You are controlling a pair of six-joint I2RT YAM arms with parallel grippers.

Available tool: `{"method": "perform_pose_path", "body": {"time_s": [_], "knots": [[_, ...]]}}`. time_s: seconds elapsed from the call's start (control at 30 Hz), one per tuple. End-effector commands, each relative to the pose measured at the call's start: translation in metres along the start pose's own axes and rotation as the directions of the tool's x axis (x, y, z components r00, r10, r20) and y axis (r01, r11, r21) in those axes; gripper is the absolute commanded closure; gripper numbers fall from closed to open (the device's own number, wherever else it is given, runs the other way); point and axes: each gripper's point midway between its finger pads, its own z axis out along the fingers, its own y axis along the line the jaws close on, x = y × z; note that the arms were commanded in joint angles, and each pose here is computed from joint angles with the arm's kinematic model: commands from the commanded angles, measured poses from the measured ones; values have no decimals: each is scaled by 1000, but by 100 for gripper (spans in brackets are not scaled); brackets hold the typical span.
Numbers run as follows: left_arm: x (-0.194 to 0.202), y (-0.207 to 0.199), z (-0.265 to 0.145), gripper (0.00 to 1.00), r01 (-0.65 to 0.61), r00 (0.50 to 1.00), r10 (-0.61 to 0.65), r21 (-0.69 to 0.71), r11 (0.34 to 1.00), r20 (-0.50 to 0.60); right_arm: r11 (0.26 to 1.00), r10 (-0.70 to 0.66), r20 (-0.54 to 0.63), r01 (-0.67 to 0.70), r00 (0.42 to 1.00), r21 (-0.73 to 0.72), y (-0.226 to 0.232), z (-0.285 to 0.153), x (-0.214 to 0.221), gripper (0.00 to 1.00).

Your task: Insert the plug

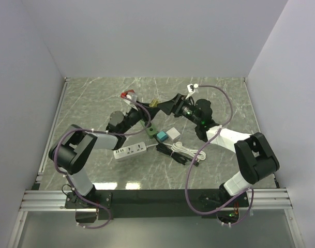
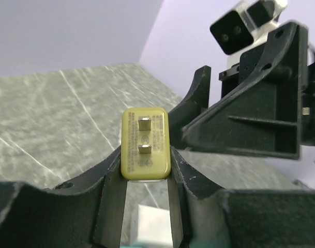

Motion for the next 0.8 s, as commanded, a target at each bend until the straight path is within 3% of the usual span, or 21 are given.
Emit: {"method": "perform_pose_path", "body": {"time_s": [0.0,0.13,0.3,0.77], "knots": [[-54,-43,-13,99,37,989,-71,246,969,130,987,-104,110,116,989,-109,21,-16,-34,19],[-51,-51,-16,99,84,989,-121,357,930,81,968,-135,151,163,979,-192,28,-33,-38,16],[-58,-69,-28,99,170,977,-213,513,841,25,880,-216,184,272,959,-388,57,-54,-27,15],[-81,-97,-37,99,169,970,-238,558,812,53,836,-173,174,237,970,-495,52,-51,-8,27]]}}
